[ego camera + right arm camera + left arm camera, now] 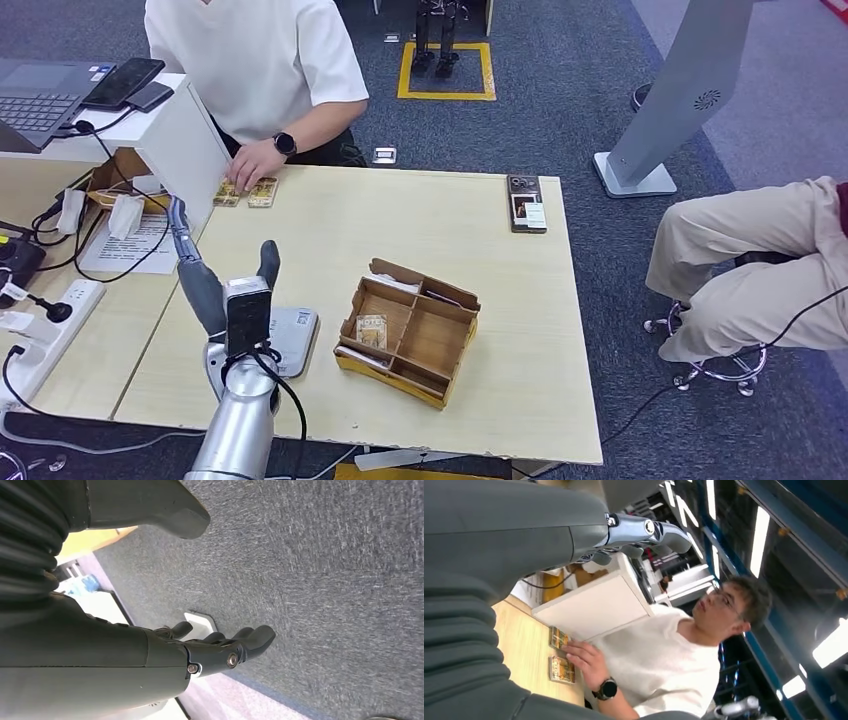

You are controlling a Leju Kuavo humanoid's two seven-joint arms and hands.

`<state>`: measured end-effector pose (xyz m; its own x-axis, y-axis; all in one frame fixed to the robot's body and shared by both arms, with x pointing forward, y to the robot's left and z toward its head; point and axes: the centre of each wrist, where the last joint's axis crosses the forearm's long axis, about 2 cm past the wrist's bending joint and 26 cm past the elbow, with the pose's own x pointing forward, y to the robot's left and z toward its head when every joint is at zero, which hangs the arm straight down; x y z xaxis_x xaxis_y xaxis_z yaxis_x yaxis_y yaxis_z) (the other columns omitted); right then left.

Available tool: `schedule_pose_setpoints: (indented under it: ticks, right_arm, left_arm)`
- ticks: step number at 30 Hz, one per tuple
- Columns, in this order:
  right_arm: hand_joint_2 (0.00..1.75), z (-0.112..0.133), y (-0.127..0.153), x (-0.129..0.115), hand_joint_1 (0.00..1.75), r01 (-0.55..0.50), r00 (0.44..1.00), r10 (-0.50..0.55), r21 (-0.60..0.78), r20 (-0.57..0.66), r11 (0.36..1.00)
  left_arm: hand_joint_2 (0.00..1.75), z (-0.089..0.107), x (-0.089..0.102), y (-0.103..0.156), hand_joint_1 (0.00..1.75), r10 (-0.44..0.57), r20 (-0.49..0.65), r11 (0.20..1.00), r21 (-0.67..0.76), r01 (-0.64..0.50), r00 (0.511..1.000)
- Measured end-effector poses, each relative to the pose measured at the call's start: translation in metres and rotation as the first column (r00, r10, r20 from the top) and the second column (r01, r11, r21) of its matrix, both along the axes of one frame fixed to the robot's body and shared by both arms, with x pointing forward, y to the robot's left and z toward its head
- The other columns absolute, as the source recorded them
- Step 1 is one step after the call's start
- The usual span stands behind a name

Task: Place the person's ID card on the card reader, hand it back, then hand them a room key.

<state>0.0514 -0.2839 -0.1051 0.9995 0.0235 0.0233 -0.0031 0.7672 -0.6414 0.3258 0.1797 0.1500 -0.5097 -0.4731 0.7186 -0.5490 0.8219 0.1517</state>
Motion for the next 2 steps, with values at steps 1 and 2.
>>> schedule_pose_setpoints:
  ticks: [1, 2]
  right_arm:
    - [1.75, 0.0, 0.0002, -0.0003, 0.0, 0.006, 1.0, -0.006, -0.003, 0.0, 1.0]
    - [1.75, 0.0, 0.0002, -0.0006, 0.0, 0.01, 1.0, -0.01, -0.005, 0.001, 1.0]
  left_arm:
    - [1.75, -0.0005, -0.0027, 0.0019, 0.0, 0.005, 0.008, 0.999, -0.038, -0.004, 1.0]
    - [1.75, -0.0007, -0.0041, 0.0028, 0.0, 0.007, 0.012, 0.998, -0.058, -0.007, 1.0]
